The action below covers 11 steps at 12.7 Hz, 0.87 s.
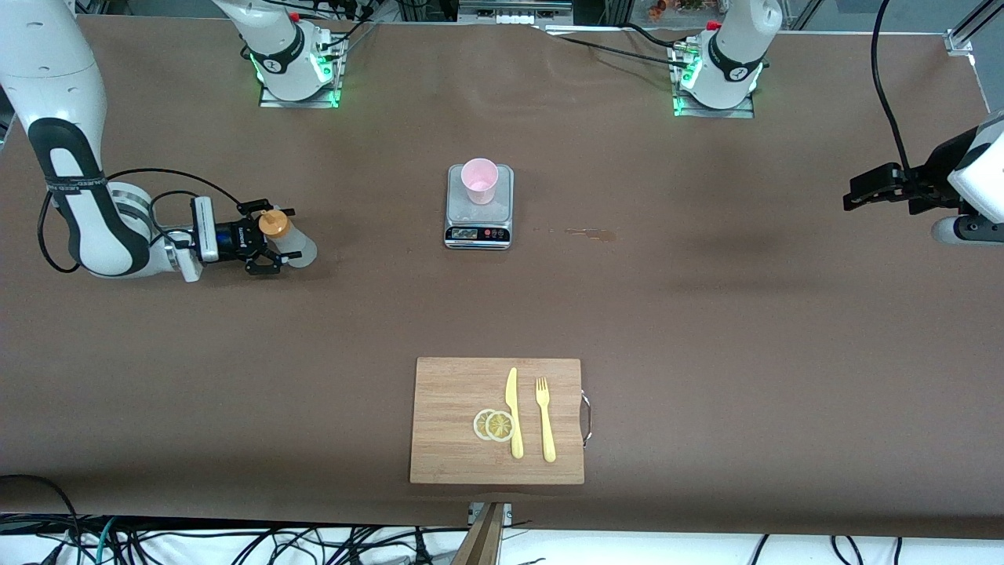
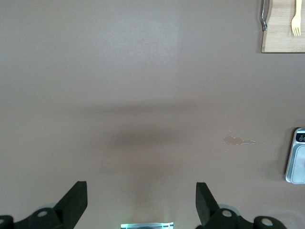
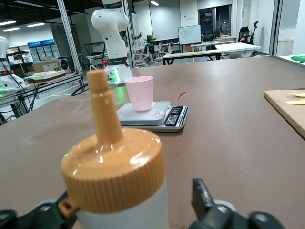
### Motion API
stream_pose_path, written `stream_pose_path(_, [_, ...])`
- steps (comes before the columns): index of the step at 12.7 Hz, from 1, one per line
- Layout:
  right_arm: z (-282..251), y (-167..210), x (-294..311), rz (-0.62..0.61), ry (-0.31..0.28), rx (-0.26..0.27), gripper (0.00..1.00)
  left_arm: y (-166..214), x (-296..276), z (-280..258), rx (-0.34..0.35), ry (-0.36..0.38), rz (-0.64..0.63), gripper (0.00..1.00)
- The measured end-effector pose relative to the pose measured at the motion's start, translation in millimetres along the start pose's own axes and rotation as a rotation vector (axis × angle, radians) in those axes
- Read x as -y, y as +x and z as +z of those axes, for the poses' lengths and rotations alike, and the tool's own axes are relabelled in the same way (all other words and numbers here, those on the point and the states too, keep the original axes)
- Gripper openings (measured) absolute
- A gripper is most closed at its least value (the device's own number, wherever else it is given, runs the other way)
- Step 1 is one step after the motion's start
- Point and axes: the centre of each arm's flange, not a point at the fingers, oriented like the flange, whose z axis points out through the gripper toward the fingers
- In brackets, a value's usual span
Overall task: Add sauce to pink cup with both arms
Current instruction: 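Lift the sauce bottle and tilt its nozzle over the pink cup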
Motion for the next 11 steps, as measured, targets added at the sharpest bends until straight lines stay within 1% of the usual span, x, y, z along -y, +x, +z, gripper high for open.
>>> stream_pose_path(3, [5, -2, -1, 0.002, -0.009, -0.016, 0.52, 0, 0, -1, -0.002, 0.0, 0.001, 1.0])
stream_pose_path(5, [10, 4, -6, -0.01, -0.012, -0.022, 0.31, 0, 0, -1, -0.002, 0.0, 0.001, 1.0])
stream_pose_path(6, [11, 15, -13, -0.016, -0.012, -0.01, 0.26, 0, 0, -1, -0.003, 0.0, 0.001, 1.0])
stream_pose_path(7, [11, 35, -22, -0.01, -0.012, 0.023, 0.25, 0, 0, -1, -0.003, 0.0, 0.002, 1.0])
stream_pose_path(8, [12, 65, -33, 0.002, -0.015, 0.077, 0.25, 0, 0, -1, -0.003, 0.0, 0.002, 1.0])
stream_pose_path(9, [17, 97, -42, 0.014, -0.016, 0.153, 0.25, 0, -1, -1, -0.003, 0.0, 0.004, 1.0])
stream_pose_path(11, [35, 153, -53, 0.06, -0.027, 0.327, 0.25, 0, -2, -1, -0.003, 0.0, 0.005, 1.0])
